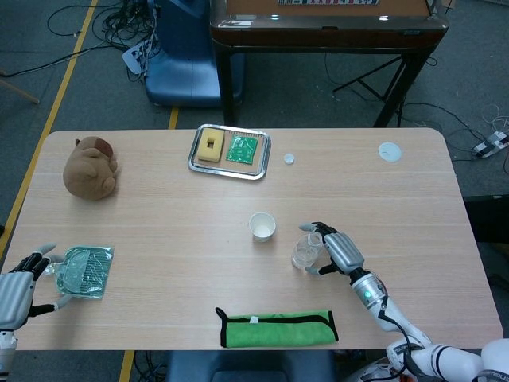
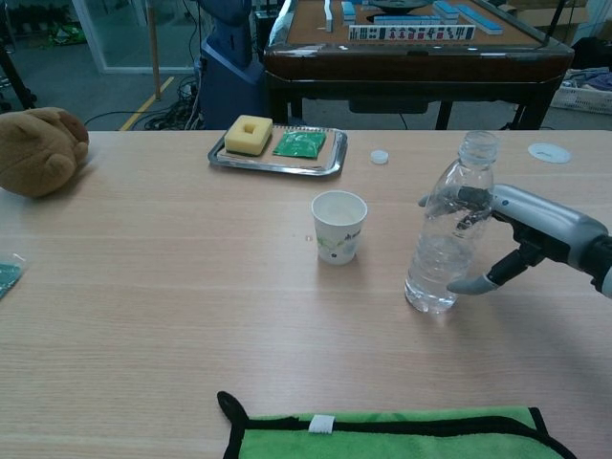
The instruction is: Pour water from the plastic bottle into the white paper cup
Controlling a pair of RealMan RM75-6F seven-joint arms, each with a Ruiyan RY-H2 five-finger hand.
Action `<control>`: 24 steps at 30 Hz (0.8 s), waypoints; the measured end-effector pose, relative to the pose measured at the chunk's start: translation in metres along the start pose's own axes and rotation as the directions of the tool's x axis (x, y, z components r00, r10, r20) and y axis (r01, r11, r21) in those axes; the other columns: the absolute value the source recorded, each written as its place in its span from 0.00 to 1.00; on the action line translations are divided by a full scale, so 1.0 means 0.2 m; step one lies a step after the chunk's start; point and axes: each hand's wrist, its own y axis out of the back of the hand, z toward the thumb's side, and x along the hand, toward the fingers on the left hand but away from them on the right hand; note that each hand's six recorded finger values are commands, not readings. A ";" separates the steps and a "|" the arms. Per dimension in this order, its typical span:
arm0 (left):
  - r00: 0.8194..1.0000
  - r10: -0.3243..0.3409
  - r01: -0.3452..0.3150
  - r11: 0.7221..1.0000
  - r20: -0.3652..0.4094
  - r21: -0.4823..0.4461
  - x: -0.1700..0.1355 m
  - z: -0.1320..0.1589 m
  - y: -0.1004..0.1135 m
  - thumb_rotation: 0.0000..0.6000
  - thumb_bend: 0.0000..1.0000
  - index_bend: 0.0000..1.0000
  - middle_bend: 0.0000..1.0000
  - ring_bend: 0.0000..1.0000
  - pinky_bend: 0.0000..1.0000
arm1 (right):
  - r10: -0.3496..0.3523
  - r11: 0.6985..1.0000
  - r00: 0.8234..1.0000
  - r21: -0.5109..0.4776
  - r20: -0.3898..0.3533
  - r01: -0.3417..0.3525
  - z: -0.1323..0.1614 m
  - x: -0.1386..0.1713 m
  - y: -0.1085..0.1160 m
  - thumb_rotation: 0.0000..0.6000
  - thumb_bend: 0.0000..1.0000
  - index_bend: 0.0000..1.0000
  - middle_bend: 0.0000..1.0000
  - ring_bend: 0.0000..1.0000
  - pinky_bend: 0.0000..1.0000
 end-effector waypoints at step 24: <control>1.000 -0.004 0.004 1.000 -0.011 -0.003 0.00 -0.01 0.01 1.00 0.07 0.36 0.19 0.27 0.49 | 0.050 0.995 0.999 -0.087 0.012 -0.048 0.00 -0.02 -0.11 1.00 0.00 0.23 0.28 0.16 0.25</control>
